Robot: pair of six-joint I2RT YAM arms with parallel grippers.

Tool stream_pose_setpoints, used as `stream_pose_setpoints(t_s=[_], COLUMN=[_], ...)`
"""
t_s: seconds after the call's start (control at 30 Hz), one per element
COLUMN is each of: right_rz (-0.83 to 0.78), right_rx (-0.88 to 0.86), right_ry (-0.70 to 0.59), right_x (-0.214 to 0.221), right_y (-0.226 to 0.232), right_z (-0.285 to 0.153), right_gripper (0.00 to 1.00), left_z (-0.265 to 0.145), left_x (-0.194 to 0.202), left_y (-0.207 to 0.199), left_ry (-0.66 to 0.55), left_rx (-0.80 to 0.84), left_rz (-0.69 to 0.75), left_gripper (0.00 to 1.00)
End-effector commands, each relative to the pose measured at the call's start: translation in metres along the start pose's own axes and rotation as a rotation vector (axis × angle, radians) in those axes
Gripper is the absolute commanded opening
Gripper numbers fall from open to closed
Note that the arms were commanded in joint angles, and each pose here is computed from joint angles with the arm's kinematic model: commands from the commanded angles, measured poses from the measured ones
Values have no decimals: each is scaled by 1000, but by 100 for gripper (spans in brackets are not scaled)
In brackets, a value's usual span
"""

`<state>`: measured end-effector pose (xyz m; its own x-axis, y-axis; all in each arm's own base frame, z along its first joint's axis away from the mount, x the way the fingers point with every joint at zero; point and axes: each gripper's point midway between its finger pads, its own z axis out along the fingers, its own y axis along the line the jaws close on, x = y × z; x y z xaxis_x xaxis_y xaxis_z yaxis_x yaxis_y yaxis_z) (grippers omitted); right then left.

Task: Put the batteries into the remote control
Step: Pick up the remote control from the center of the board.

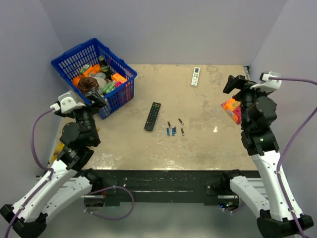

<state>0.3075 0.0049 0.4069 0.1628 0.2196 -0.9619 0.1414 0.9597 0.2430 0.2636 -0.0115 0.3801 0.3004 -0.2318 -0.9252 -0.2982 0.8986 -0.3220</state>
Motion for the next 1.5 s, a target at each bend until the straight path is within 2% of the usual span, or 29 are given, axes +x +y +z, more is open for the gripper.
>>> stream_pose_setpoints(t_s=[0.0, 0.17, 0.4, 0.43, 0.53, 0.57, 0.63, 0.67, 0.8, 0.87, 0.9, 1.13, 1.47], right_rz=[30, 75, 78, 60, 25, 6, -24, -59, -124, -112, -133, -117, -118], right_rx=[31, 3, -40, -10, 50, 88, 135, 159, 179, 153, 167, 136, 94], right_ry=[-40, -1, 151, 209, 297, 369, 433, 509, 691, 721, 765, 763, 733], right_x=[-19, -4, 44, 66, 87, 111, 132, 161, 231, 240, 268, 333, 385], right_y=[-1, 10, 36, 34, 32, 31, 28, 27, 29, 40, 36, 42, 48], right_z=[4, 17, 60, 74, 94, 109, 122, 136, 161, 175, 180, 211, 245], right_gripper=[98, 98, 98, 98, 98, 98, 98, 98, 95, 93, 91, 81, 73], left_z=[4, 4, -3, -5, -9, -10, -12, -13, -16, -16, -17, -16, -14], left_x=[-18, -11, 0, 3, 9, 13, 17, 18, 20, 21, 22, 25, 22], left_y=[-9, -15, -12, -12, -11, -10, -9, -9, -8, -9, -9, -17, -18], left_ry=[-31, -3, 58, 73, 108, 126, 154, 159, 193, 204, 213, 242, 246], left_rx=[18, 44, 50, 54, 61, 60, 64, 68, 69, 72, 72, 88, 77], left_rz=[-60, -61, -85, -87, -96, -81, -77, -72, -42, -40, -42, -46, -33], left_gripper=[100, 100, 100, 100, 100, 100, 100, 100, 100, 100, 100, 100, 100])
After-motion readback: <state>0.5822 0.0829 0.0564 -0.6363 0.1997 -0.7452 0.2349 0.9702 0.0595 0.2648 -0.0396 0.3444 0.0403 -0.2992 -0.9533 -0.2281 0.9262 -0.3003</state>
